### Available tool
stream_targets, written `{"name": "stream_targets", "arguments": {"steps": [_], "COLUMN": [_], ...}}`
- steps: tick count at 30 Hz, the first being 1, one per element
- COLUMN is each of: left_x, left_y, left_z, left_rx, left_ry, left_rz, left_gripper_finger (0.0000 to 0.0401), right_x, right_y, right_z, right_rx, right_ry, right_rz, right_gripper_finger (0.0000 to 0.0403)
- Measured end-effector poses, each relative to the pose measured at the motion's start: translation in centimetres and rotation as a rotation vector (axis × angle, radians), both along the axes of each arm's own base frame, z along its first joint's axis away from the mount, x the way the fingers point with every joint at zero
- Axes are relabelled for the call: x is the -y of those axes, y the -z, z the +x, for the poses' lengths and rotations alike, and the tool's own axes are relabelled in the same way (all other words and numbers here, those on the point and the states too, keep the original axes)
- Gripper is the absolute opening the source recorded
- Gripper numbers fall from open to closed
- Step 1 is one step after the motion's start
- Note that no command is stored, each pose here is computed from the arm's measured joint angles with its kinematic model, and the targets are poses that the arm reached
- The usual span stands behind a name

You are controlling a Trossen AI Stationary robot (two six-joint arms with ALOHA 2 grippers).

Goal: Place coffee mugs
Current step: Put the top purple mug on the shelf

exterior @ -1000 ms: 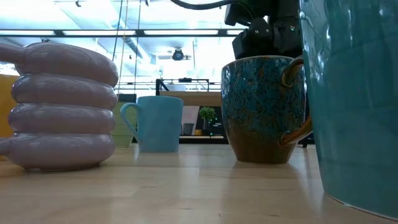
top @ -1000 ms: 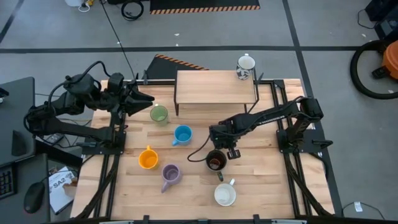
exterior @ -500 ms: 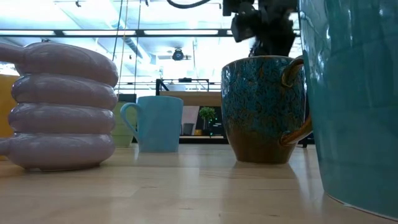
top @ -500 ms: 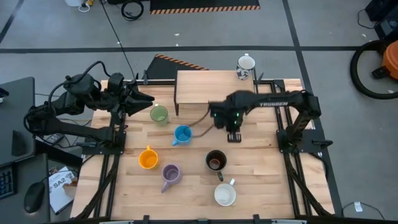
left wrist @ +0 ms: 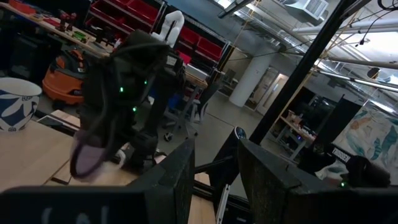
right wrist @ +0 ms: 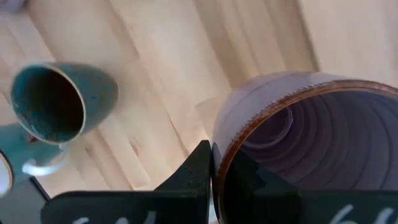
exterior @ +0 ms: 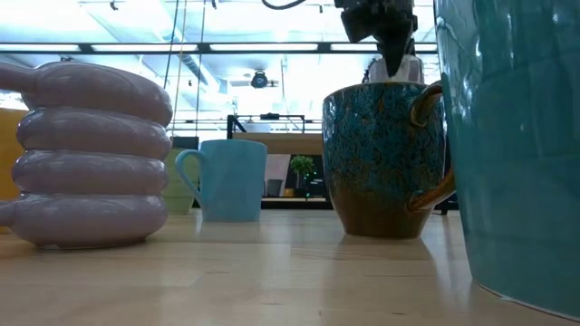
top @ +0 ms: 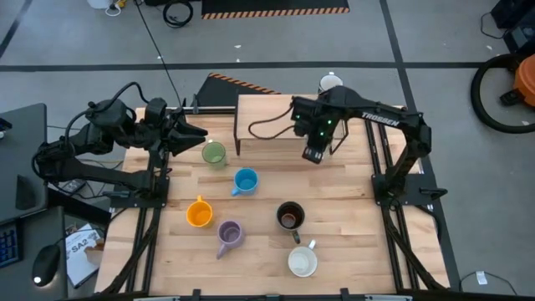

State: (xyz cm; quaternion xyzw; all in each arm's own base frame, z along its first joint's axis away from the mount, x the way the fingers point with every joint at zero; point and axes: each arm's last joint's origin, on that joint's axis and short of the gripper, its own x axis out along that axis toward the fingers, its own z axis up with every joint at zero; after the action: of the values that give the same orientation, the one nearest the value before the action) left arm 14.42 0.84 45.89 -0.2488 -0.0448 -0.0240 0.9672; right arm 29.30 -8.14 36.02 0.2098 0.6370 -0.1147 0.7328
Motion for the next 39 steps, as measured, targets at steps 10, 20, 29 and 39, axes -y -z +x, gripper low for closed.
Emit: {"name": "stream_targets", "arguments": {"steps": [10,20,29,39], "left_x": [0.0,0.0,0.0,0.0], "left_y": [0.2,0.2,0.2,0.2], "left_z": [0.0,0.0,0.0,0.0], "left_rx": [-0.023,-0.023,-0.023,-0.023], "left_ry": [0.000,0.000,0.000,-0.004], "left_rz": [-0.003,-0.003,-0.003,-0.004], "left_gripper_finger": [0.0128,0.0128,0.0128,0.0128], "right_x": [2.0,3.9,4.7,5.7], "right_y": [-0.7,-1.6,-1.9,-0.4], "right_z": [-1.4,-3.1,-4.0,-4.5], "right_rx": [0.011,0.031,0.030,-0.033], "right_ry": [0.038,0.037,-0.003,0.019], "right_rz": [-0.063,-0.111,-0.164,-0.143], "right_gripper_finger": [0.0030,0.0029,0.0029,0.0029]}}
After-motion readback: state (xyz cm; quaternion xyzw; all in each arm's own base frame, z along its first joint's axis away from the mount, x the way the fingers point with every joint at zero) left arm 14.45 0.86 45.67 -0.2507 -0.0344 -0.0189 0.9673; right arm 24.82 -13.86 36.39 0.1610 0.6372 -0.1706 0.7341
